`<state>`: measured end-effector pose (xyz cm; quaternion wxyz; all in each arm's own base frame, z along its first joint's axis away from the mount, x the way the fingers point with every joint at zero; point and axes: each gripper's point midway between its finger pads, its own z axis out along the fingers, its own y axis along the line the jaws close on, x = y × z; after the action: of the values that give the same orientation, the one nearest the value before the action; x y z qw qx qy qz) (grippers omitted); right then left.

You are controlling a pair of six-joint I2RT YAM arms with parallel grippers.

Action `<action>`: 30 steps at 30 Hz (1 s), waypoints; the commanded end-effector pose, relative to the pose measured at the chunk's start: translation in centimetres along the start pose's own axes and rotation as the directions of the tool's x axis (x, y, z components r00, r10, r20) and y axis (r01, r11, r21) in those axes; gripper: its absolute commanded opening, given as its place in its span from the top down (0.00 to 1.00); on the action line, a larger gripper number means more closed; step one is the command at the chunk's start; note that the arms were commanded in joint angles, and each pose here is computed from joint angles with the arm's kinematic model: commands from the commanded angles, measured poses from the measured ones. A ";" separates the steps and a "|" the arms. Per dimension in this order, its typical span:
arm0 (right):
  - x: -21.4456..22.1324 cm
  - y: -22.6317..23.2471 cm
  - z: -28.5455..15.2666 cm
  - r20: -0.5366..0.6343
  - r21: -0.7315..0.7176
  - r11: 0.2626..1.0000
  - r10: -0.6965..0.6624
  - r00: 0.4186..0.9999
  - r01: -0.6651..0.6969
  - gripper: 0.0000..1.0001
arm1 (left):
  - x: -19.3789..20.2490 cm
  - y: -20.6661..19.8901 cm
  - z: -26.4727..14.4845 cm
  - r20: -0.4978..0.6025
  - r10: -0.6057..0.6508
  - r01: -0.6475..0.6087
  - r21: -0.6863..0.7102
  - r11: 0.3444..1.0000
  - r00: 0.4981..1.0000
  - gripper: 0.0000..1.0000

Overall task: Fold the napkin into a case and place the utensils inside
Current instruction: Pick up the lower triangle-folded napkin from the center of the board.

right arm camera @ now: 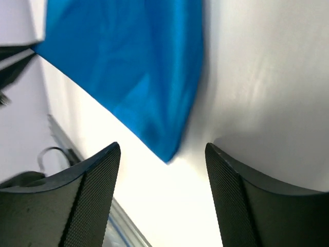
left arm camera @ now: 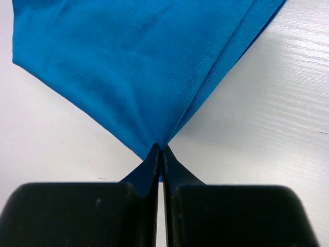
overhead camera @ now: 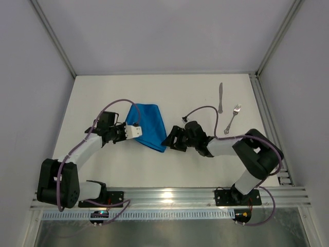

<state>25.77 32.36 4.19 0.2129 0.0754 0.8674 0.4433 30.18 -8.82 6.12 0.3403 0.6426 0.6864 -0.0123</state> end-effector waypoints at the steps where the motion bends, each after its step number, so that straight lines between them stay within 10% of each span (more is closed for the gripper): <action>1: 0.7 -4.2 -3.6 -0.065 0.202 0.943 -0.256 0.965 0.263 0.28 | -1.1 1.4 -1.6 0.000 -0.009 0.009 -0.021 1.000 1.000 1.00; 4: -1.8 -2.2 -5.8 0.046 0.262 0.847 -0.490 0.871 0.463 0.26 | -1.3 1.0 -1.9 0.002 -0.024 0.024 0.012 1.000 1.000 1.00; 8: -2.6 3.5 -6.3 0.179 0.287 0.530 -0.848 0.499 0.798 0.24 | -1.4 1.3 -2.1 -0.009 -0.038 0.038 0.014 0.999 0.999 1.00; 18: -0.6 12.6 -4.5 0.424 0.314 0.096 -0.904 -0.050 0.944 0.17 | -1.6 1.4 -2.8 -0.029 -0.118 0.119 0.030 0.992 0.993 1.00; 30: 1.4 14.2 2.1 0.406 0.365 -0.029 -0.894 -0.187 0.930 0.12 | -2.4 1.3 -3.3 -0.020 -0.148 0.149 0.064 0.987 0.989 1.00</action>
<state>23.49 40.80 9.11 0.6353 -0.4939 0.5776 0.1374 29.70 -8.76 9.59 0.3091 0.6037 0.7336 -0.0431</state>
